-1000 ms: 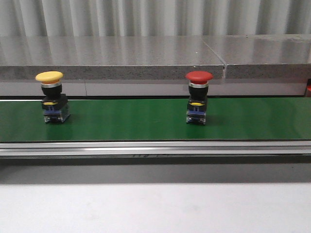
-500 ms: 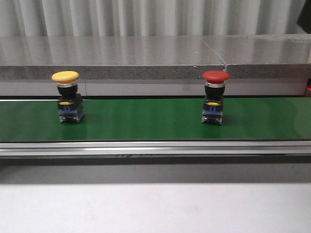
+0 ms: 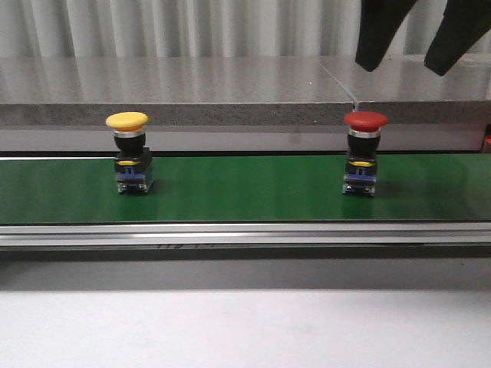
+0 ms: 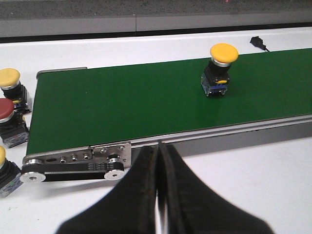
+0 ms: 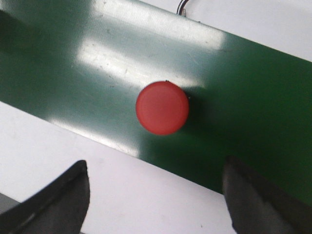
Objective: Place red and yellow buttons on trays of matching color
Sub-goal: 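Grasp the red button off the belt with the right gripper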
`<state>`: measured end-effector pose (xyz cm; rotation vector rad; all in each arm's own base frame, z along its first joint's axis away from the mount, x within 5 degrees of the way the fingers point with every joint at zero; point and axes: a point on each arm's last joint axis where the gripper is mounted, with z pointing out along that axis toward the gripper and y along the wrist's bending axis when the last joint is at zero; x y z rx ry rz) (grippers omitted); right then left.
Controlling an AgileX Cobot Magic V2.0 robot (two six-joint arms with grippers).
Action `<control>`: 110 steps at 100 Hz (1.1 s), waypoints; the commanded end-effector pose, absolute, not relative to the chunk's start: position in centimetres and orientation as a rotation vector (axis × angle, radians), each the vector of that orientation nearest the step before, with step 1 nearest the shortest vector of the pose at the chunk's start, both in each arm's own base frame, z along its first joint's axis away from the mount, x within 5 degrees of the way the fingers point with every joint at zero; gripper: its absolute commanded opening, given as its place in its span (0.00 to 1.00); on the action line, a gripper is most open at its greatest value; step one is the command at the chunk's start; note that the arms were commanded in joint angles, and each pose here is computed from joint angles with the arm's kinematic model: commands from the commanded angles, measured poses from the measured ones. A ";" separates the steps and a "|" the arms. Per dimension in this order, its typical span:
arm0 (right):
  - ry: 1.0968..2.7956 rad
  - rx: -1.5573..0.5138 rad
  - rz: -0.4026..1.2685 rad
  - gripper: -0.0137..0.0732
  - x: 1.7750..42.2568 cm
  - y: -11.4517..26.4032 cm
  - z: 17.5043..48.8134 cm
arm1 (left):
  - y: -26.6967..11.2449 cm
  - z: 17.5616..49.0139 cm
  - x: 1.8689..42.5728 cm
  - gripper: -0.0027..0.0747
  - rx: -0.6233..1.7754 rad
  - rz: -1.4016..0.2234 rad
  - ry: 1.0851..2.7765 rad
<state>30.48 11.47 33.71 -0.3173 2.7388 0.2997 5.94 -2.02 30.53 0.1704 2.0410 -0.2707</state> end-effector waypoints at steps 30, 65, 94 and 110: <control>2.814 -0.058 0.213 0.81 34.2 11.2 31.7 | -2.1 31.9 6.3 0.01 0.156 -0.294 1.948; 2.865 0.026 0.193 0.56 35.5 10.1 29.9 | -2.1 31.9 6.3 0.01 0.156 -0.294 1.948; 2.845 0.020 0.188 0.38 35.0 9.9 30.8 | -2.1 31.9 6.3 0.01 0.156 -0.294 1.948; 2.789 -0.015 0.058 0.38 34.3 8.8 32.4 | -2.1 31.9 6.3 0.01 0.156 -0.294 1.950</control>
